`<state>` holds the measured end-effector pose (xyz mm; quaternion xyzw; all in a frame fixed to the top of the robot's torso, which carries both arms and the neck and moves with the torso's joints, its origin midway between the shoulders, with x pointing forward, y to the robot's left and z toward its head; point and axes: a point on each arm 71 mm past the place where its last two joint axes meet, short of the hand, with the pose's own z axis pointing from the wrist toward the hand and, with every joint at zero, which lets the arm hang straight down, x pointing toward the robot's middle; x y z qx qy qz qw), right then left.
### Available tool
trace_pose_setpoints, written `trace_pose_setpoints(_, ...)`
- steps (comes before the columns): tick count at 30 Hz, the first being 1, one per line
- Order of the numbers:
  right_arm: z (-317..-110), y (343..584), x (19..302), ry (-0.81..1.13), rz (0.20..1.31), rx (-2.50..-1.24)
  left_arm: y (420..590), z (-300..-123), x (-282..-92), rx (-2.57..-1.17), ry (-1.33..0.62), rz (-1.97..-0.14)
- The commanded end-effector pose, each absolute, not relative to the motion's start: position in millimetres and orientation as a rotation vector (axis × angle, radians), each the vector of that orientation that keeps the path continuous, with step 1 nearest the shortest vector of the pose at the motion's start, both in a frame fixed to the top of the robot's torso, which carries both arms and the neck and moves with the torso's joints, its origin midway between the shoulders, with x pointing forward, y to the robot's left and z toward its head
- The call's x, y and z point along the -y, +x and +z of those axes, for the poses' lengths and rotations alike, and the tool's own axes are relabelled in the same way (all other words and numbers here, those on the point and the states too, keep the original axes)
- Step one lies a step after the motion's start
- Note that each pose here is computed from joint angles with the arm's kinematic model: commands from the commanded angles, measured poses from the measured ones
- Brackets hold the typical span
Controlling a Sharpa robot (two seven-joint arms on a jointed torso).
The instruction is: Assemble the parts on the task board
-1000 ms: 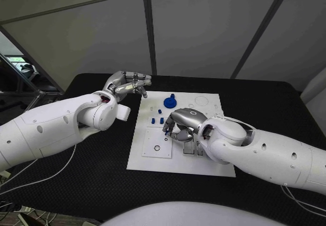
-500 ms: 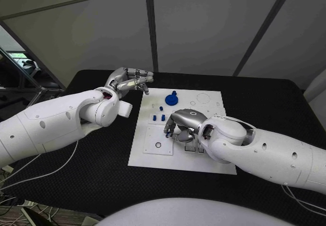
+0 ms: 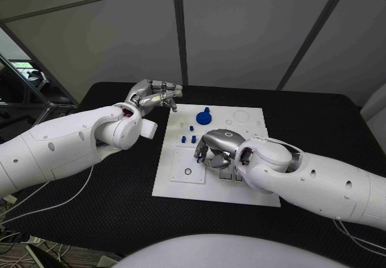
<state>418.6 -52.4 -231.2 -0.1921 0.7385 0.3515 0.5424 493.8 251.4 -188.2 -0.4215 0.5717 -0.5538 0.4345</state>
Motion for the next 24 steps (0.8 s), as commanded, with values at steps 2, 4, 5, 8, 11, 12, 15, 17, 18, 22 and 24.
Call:
trace_pose_setpoints(2, -235.4, 417.9, 52.5, -0.483, 0.816, -1.782, 494.2, -187.2, -250.3, -1.428, -1.046, -1.393)
trace_pose_setpoints(4, -236.0, 418.3, 52.6, -0.485, 0.811, -1.785, 494.2, -187.2, -250.2, -1.429, -1.046, -1.394)
trace_pose_setpoints(5, -236.3, 418.6, 52.8, -0.486, 0.808, -1.786, 494.2, -187.2, -250.2, -1.429, -1.046, -1.394)
trace_pose_setpoints(8, -237.1, 419.4, 53.2, -0.49, 0.797, -1.788, 494.2, -187.2, -250.2, -1.429, -1.046, -1.394)
trace_pose_setpoints(11, -237.5, 419.7, 53.5, -0.493, 0.79, -1.791, 494.3, -187.3, -250.4, -1.429, -1.046, -1.393)
trace_pose_setpoints(12, -237.7, 419.8, 53.5, -0.494, 0.789, -1.791, 494.3, -187.3, -250.4, -1.429, -1.046, -1.393)
trace_pose_setpoints(15, -237.8, 419.7, 53.6, -0.497, 0.785, -1.792, 494.4, -187.3, -250.6, -1.428, -1.046, -1.392)
trace_pose_setpoints(17, -237.7, 419.5, 53.9, -0.498, 0.783, -1.79, 494.4, -187.3, -250.7, -1.429, -1.047, -1.392)
trace_pose_setpoints(18, -237.7, 419.4, 54.1, -0.499, 0.782, -1.79, 494.3, -187.3, -250.8, -1.429, -1.047, -1.392)
trace_pose_setpoints(22, -238.0, 418.9, 55.6, -0.5, 0.778, -1.787, 494.2, -187.3, -251.0, -1.429, -1.046, -1.392)
trace_pose_setpoints(24, -238.0, 418.5, 56.3, -0.5, 0.777, -1.786, 494.0, -187.2, -251.4, -1.43, -1.046, -1.392)
